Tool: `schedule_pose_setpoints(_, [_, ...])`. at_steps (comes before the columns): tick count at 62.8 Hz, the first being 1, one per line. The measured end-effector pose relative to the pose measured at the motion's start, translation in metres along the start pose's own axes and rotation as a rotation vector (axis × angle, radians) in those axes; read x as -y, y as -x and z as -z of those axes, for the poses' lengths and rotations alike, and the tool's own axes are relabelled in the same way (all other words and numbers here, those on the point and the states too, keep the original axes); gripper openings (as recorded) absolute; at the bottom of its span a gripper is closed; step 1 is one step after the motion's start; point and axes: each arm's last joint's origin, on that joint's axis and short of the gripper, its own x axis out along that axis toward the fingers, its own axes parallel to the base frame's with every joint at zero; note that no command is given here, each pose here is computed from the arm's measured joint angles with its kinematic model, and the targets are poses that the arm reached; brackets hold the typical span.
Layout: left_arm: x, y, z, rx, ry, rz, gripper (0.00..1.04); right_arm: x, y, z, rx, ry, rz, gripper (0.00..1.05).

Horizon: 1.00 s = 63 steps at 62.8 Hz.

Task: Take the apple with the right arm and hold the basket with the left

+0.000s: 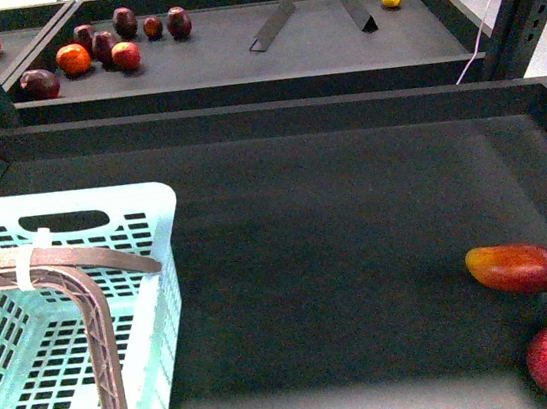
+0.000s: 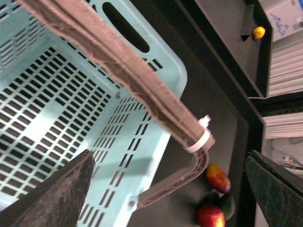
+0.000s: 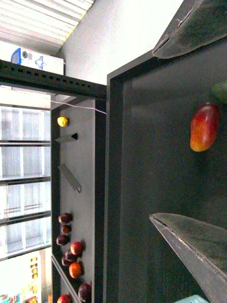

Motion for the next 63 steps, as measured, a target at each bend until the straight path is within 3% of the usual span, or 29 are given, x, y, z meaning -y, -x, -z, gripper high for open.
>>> schedule_pose_setpoints(17, [-0.005, -0.044, -0.011, -0.049, 0.273, -0.154, 0.97, 0.0, 0.0, 0.0, 0.0, 0.0, 0.0, 0.96])
schedule_pose_setpoints(45, [0.0, -0.085, -0.026, -0.003, 0.379, -0.291, 0.97, 0.0, 0.0, 0.0, 0.0, 0.0, 0.0, 0.96])
schedule_pose_setpoints(55, [-0.01, -0.09, -0.027, -0.001, 0.393, -0.356, 0.71, 0.0, 0.0, 0.0, 0.0, 0.0, 0.0, 0.96])
schedule_pose_setpoints(63, [-0.012, -0.095, -0.033, 0.001, 0.407, -0.392, 0.4, 0.0, 0.0, 0.0, 0.0, 0.0, 0.0, 0.96])
